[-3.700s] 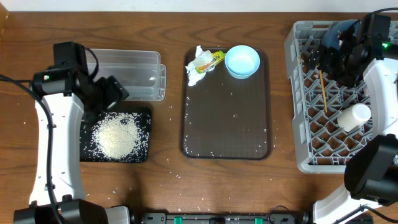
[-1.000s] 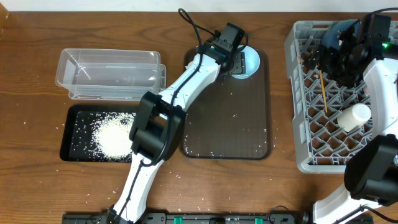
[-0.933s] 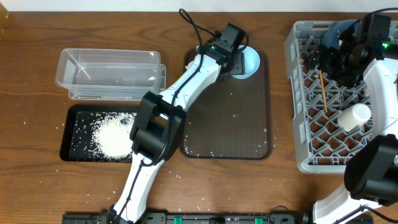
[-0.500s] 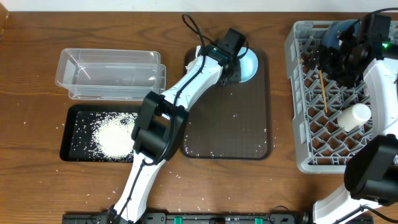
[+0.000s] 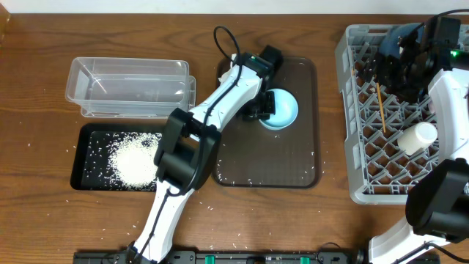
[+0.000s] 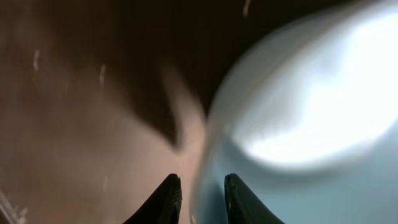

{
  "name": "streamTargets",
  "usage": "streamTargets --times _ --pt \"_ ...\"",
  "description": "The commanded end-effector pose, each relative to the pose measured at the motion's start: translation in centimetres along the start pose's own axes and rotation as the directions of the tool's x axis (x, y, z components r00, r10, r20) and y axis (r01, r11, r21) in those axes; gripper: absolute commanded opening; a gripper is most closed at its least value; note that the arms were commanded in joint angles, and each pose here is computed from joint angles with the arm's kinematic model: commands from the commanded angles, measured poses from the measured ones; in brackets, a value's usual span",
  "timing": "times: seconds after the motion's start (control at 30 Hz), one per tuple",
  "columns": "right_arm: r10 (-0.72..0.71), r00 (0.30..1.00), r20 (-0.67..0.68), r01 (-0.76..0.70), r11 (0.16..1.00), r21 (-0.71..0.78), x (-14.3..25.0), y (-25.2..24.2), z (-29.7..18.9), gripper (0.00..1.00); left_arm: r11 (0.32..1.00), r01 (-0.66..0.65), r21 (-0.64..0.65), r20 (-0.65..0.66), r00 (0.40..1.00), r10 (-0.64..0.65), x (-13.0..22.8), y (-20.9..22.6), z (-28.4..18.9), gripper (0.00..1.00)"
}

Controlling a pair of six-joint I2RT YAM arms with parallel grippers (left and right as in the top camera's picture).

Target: Sort waste into correct bins and load items into the dishwasher rack

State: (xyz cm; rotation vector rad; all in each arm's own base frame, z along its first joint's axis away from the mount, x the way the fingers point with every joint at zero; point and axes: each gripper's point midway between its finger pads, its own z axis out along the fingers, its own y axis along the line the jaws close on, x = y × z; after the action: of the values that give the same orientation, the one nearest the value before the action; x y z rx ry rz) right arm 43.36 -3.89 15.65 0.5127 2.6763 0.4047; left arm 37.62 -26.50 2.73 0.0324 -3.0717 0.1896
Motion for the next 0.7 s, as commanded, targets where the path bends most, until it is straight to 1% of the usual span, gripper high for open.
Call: streamTargets --times 0.0,0.2,0.23,0.27,0.37,0.43,0.5,0.53,0.6,0.63,0.67 --pt "0.008 0.999 0.035 -0.008 1.0 -0.012 -0.6 0.3 -1.3 0.99 0.995 -0.017 0.095 -0.006 1.0 0.018 2.0 -1.4 -5.2 0.27" --pt "0.008 0.999 0.035 -0.008 1.0 -0.012 -0.6 0.3 -1.3 0.99 0.995 -0.029 0.099 -0.003 1.0 0.03 4.1 -0.8 -8.9 0.29" --pt "0.008 0.999 0.035 -0.008 1.0 -0.012 -0.6 0.3 -1.3 0.99 0.994 -0.04 0.103 0.006 0.999 0.04 4.3 -0.8 -9.6 0.32" --pt "0.008 0.999 0.035 -0.008 1.0 -0.012 -0.6 0.3 -1.3 0.99 0.992 -0.058 0.111 0.022 0.998 0.056 4.4 -0.8 -10.4 0.34" --pt "0.008 0.999 0.035 -0.008 1.0 -0.012 -0.6 0.3 -1.3 0.99 0.987 -0.107 0.123 0.096 0.991 0.096 4.2 -0.3 -13.1 0.38" --pt "0.008 0.999 0.035 -0.008 1.0 -0.012 -0.6 0.3 -1.3 0.99 0.994 -0.083 0.071 0.181 0.981 0.07 3.1 1.7 -15.1 0.38" --pt "0.009 0.999 0.035 -0.008 1.0 -0.012 -0.6 0.3 -1.3 0.99 0.999 -0.036 0.007 0.268 0.963 0.033 1.8 4.3 -17.1 0.46" --pt "0.008 0.999 0.035 -0.008 1.0 -0.012 -0.6 0.3 -1.3 0.99 0.999 0.008 -0.031 0.323 0.946 0.003 1.0 6.4 -18.6 0.5" --pt "0.008 0.999 0.035 -0.008 1.0 -0.012 -0.6 0.3 -1.3 0.99 0.994 0.082 -0.068 0.386 0.921 -0.049 0.2 9.6 -20.6 0.5" --pt "0.008 0.999 0.035 -0.008 1.0 -0.012 -0.6 0.3 -1.3 0.99 0.99 0.119 -0.074 0.409 0.909 -0.079 -0.1 11.2 -21.5 0.54" --pt "0.008 0.999 0.035 -0.008 1.0 -0.012 -0.6 0.3 -1.3 0.99 0.984 0.165 -0.074 0.431 0.895 -0.118 -0.4 13.0 -22.4 0.68"
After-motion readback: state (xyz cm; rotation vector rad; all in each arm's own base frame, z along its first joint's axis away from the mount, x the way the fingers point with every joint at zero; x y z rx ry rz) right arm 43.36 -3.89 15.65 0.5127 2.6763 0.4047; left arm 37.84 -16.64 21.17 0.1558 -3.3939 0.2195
